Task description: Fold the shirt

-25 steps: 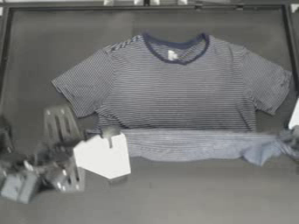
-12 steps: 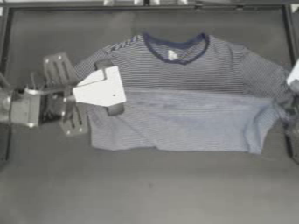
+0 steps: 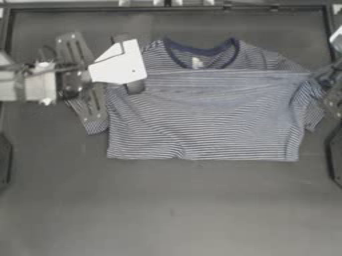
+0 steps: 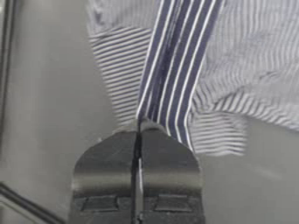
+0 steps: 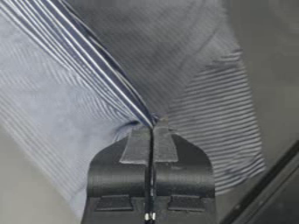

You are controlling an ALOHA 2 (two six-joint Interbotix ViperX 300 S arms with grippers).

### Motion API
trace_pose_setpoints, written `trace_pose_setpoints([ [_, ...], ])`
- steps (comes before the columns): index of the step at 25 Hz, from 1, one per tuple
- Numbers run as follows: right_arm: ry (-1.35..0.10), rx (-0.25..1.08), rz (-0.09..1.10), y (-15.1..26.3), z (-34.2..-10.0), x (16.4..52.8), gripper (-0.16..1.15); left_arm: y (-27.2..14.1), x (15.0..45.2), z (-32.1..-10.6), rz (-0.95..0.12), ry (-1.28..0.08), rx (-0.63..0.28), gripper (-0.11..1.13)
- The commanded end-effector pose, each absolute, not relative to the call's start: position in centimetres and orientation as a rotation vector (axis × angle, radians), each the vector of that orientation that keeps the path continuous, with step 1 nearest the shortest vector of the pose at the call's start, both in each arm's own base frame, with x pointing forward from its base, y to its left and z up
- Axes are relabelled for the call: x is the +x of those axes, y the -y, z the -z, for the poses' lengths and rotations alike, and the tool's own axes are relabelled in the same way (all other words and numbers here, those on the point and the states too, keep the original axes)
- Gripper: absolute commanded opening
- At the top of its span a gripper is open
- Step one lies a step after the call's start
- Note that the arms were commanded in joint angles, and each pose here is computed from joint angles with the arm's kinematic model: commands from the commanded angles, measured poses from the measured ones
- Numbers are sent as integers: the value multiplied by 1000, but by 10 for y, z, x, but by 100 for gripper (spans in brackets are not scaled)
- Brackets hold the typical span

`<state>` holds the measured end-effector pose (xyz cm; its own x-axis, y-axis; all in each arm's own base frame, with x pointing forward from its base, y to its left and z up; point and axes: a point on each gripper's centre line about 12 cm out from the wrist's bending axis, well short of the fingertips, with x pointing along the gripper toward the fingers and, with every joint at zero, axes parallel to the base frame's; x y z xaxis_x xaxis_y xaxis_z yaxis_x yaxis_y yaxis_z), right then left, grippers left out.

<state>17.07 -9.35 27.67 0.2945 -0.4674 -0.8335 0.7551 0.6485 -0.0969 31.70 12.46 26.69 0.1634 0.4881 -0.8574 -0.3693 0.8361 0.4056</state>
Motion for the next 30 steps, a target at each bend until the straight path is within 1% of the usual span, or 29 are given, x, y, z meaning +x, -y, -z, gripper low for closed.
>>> trace_pose_setpoints([
  [1, -995, 334, 866, 110, -273, 173, 7, -145, 319, -279, -647, -1196, 86, 6],
  [4, -1026, 321, 896, 127, -264, 174, 7, -166, 317, -277, -691, -1179, 52, 6],
  [8, -1027, 324, 931, 150, -255, 172, 7, -189, 318, -269, -709, -1181, 48, 6],
  [11, -1031, 339, 961, 165, -244, 167, 7, -206, 323, -260, -711, -1174, 49, 6],
  [19, -1016, 346, 1019, 203, -222, 163, 7, -244, 328, -238, -712, -1152, -7, 6],
  [24, -1032, 347, 1055, 227, -204, 158, 7, -264, 325, -223, -713, -1167, -40, 6],
  [30, -1028, 364, 1056, 244, -187, 161, 7, -282, 327, -202, -697, -1206, -77, 6],
])
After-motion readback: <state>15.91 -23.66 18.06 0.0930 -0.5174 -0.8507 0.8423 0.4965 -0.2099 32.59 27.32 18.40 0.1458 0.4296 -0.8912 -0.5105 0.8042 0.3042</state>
